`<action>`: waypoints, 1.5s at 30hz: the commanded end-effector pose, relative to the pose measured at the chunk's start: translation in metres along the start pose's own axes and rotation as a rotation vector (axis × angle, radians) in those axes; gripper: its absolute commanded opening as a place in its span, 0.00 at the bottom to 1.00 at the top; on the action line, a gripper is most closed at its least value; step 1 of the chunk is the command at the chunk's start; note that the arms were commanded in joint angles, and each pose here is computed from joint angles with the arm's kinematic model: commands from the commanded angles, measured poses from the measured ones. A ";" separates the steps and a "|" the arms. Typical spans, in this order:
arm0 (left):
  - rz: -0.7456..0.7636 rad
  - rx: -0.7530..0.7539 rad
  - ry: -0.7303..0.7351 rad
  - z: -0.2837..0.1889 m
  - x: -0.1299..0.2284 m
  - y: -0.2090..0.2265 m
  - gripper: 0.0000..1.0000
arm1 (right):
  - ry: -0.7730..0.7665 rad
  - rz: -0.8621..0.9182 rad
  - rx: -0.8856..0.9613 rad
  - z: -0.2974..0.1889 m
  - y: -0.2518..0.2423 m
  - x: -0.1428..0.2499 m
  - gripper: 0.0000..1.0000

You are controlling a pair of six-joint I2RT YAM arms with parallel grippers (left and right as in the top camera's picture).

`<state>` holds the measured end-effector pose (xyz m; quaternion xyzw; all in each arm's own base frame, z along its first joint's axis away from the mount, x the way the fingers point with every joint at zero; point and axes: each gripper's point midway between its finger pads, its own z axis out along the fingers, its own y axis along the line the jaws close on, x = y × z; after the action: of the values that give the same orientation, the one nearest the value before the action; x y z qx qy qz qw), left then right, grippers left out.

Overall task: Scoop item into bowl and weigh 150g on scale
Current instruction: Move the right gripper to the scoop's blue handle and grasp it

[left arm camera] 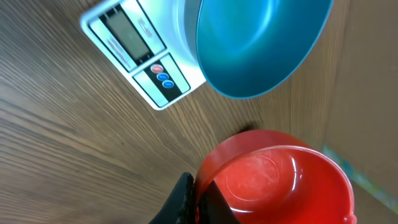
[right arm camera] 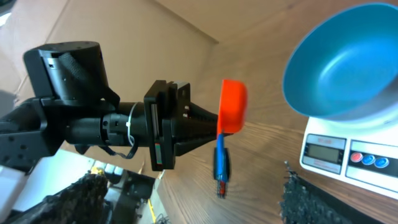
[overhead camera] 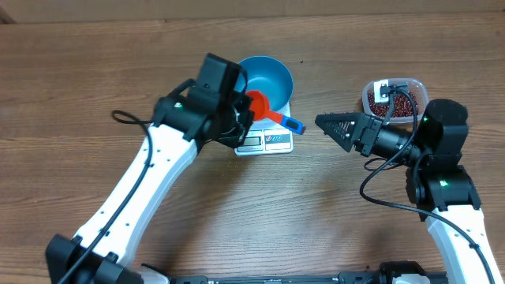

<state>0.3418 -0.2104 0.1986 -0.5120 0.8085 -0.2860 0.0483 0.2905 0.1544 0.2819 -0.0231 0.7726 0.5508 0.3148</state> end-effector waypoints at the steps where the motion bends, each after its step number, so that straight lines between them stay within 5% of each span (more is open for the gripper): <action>1: -0.038 0.001 0.055 0.012 0.014 -0.004 0.04 | -0.035 0.004 0.062 0.002 -0.003 -0.005 0.89; 14: 0.015 0.027 0.070 0.015 0.019 -0.010 0.05 | -0.039 0.073 0.158 0.026 -0.007 0.010 0.74; 22: 0.087 0.029 0.117 0.014 0.027 -0.010 0.04 | -0.074 0.037 0.200 0.035 -0.007 0.009 0.45; 29: 0.103 0.026 0.171 0.013 0.036 -0.009 0.04 | -0.072 0.033 0.199 0.035 -0.006 0.009 0.32; 45: 0.110 0.024 0.184 0.013 0.040 -0.008 0.05 | -0.067 0.033 0.196 0.035 -0.006 0.010 0.28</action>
<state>0.3375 -0.2487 0.2018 -0.4550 0.8240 -0.3376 -0.0020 0.2988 0.1853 0.2534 0.0454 0.8181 0.4778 0.3168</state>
